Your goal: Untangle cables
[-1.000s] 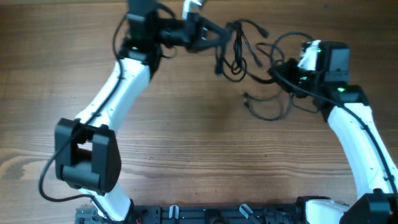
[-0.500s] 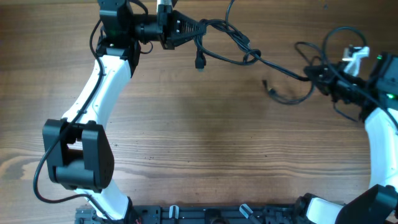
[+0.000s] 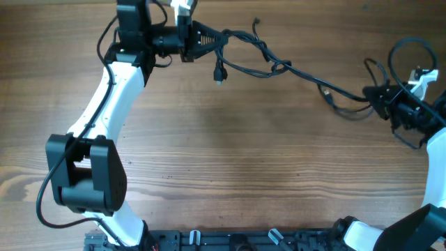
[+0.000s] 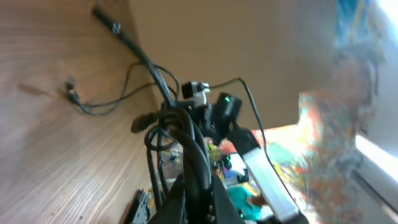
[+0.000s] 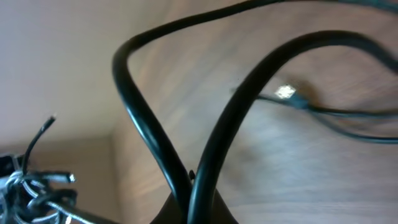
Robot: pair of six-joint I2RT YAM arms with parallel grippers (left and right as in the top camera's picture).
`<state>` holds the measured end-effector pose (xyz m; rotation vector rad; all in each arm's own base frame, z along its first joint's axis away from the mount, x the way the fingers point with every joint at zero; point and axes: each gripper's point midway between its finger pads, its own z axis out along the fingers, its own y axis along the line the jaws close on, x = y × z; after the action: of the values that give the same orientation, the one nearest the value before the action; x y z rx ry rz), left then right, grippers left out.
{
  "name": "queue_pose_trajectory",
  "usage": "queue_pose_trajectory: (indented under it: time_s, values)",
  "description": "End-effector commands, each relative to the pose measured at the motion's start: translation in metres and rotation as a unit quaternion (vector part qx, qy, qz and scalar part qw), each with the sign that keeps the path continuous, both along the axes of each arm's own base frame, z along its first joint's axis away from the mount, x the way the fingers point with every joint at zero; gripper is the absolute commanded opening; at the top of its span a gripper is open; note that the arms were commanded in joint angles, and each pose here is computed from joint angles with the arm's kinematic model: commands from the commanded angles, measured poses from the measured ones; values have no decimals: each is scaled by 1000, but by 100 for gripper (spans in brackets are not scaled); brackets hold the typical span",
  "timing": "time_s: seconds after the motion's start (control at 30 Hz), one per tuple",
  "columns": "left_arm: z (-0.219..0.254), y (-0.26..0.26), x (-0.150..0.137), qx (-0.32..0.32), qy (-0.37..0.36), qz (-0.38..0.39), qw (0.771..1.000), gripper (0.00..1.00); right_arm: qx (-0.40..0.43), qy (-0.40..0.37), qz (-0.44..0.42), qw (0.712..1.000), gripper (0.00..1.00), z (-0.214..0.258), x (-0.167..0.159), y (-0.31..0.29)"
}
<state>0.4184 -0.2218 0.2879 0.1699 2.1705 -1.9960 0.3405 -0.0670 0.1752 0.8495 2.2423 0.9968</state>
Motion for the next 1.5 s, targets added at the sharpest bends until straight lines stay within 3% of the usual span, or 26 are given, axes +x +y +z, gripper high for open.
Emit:
queue_pose_trajectory:
  time_s: [0.0,0.07,0.13,0.23,0.33,0.4,0.5,0.57,0.7,0.83,1.03,1.27,1.47]
  values:
    - [-22,64,55,115,-62,187,974,4,-111,71,-132,982,4,-24,-20,-82]
    - [-60,80,62,203,-29,238,949,4,-103,60,-118,986,4,-21,-20,-78]
    - [-80,77,53,253,-32,227,940,4,-89,27,-73,993,4,-14,-13,-60]
    - [-83,51,39,256,-44,187,948,4,-77,-7,-11,997,4,-5,-4,-32]
    - [-66,3,16,204,-71,110,970,4,-87,-22,66,994,7,-6,1,8]
    - [-57,-16,5,179,-83,78,977,4,-96,-28,101,990,17,-7,2,25]
    - [-48,-49,-14,153,-81,40,984,4,-105,-41,146,983,46,-6,5,51]
    - [-45,-61,-19,146,-76,31,986,4,-102,-53,157,981,53,-2,8,58]
    - [-38,-89,-35,132,-67,10,989,4,-52,-136,209,967,58,25,11,81]
    - [-35,-104,-44,124,-73,-5,990,4,-11,-172,238,956,59,42,8,98]
    - [-19,-114,-41,95,-25,11,995,4,28,-154,265,951,59,47,10,138]
    - [-10,-117,-45,75,-5,-1,997,4,71,-139,243,957,58,68,32,183]
    - [5,-120,-56,42,-22,-41,998,4,64,-115,203,970,50,64,43,193]
